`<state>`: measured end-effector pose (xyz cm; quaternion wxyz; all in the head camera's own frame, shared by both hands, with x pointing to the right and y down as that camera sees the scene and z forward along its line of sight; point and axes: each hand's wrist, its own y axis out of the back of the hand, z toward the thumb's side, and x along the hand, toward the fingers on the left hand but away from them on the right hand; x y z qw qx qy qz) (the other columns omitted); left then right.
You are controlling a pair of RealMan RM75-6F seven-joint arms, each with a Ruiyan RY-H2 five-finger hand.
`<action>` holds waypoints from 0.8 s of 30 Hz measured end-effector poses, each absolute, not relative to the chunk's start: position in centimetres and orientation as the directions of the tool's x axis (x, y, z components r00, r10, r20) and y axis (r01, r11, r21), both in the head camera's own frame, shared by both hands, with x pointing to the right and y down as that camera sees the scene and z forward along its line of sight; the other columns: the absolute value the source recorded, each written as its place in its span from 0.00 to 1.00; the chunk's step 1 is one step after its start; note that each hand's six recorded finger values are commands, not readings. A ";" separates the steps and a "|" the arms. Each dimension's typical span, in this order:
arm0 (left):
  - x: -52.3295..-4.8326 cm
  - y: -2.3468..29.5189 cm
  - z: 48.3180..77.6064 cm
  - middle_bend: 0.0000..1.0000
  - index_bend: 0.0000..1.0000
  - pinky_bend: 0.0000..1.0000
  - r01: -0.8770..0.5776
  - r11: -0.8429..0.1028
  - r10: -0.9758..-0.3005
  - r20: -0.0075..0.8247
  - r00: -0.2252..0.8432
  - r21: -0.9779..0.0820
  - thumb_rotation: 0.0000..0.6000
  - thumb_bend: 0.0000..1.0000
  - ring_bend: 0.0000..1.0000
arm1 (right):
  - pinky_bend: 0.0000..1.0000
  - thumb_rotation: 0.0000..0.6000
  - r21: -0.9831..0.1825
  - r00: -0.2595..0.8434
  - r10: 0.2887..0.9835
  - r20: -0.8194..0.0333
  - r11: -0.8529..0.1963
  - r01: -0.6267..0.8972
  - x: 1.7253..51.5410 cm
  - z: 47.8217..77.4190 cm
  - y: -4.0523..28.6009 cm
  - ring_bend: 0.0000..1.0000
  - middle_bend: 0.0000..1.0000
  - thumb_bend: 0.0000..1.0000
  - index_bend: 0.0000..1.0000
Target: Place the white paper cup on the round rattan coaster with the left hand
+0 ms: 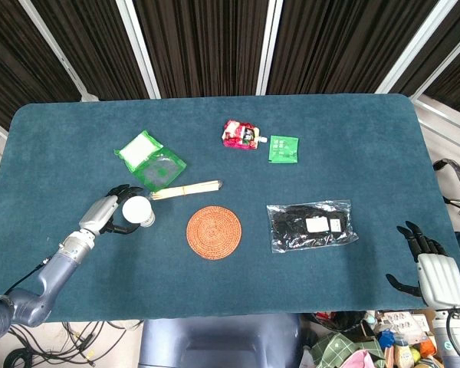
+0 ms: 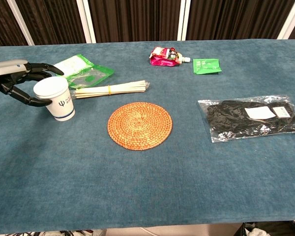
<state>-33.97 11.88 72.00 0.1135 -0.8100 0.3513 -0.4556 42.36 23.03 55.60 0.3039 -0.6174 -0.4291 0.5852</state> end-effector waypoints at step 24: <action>-33.8 11.9 71.8 0.30 0.18 0.00 -0.458 -0.725 -0.677 0.653 0.338 -0.514 1.00 0.30 0.00 | 0.19 1.00 -0.878 -0.046 0.887 -0.460 -0.447 0.171 42.3 55.5 23.1 0.18 0.04 0.10 0.13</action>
